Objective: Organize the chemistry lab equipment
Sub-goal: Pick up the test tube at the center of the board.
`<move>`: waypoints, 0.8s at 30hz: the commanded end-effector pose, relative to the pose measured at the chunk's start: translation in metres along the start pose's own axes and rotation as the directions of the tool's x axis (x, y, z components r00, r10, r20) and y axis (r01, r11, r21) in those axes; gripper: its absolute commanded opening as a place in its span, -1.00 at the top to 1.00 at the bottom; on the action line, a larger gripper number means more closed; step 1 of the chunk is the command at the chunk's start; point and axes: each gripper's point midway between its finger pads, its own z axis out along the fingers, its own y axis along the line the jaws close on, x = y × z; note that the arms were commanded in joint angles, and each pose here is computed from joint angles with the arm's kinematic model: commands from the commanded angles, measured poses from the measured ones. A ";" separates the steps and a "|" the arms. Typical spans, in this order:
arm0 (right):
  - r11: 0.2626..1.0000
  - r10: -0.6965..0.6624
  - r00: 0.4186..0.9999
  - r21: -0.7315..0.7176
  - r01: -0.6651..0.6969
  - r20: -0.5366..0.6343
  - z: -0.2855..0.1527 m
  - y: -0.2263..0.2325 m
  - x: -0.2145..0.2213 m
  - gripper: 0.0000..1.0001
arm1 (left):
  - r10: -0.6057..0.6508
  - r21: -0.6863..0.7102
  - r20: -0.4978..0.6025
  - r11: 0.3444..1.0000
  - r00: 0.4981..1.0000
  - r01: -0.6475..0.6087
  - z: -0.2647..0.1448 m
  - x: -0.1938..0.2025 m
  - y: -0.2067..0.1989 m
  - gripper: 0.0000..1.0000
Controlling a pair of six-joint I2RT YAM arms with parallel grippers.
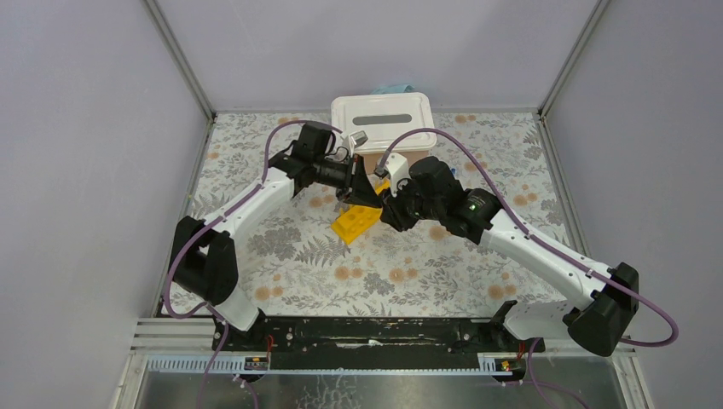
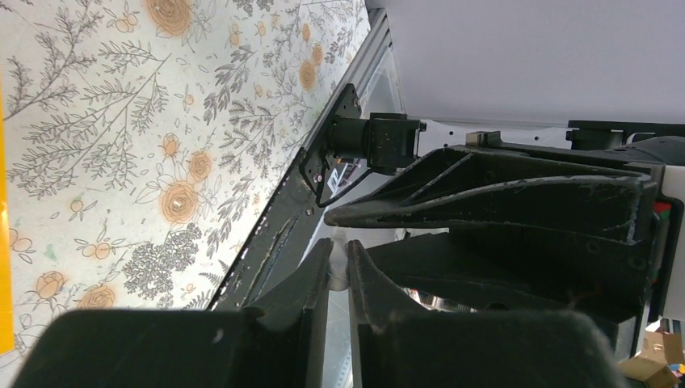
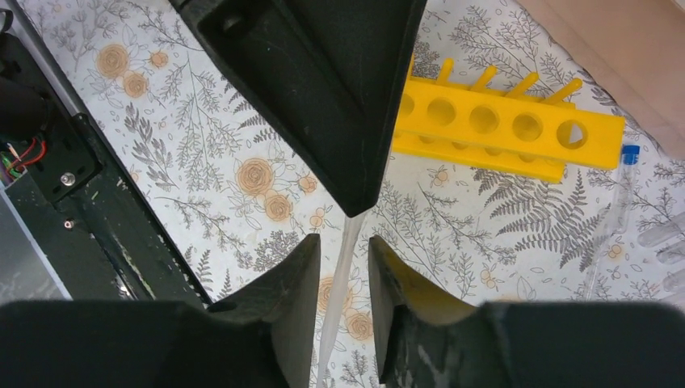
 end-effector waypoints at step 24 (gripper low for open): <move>0.936 0.042 0.975 0.332 -0.115 0.219 -0.039 -0.052 -0.021 -0.22 | 0.475 -0.722 0.239 0.670 0.847 -0.172 -0.092 -0.064 0.032 0.67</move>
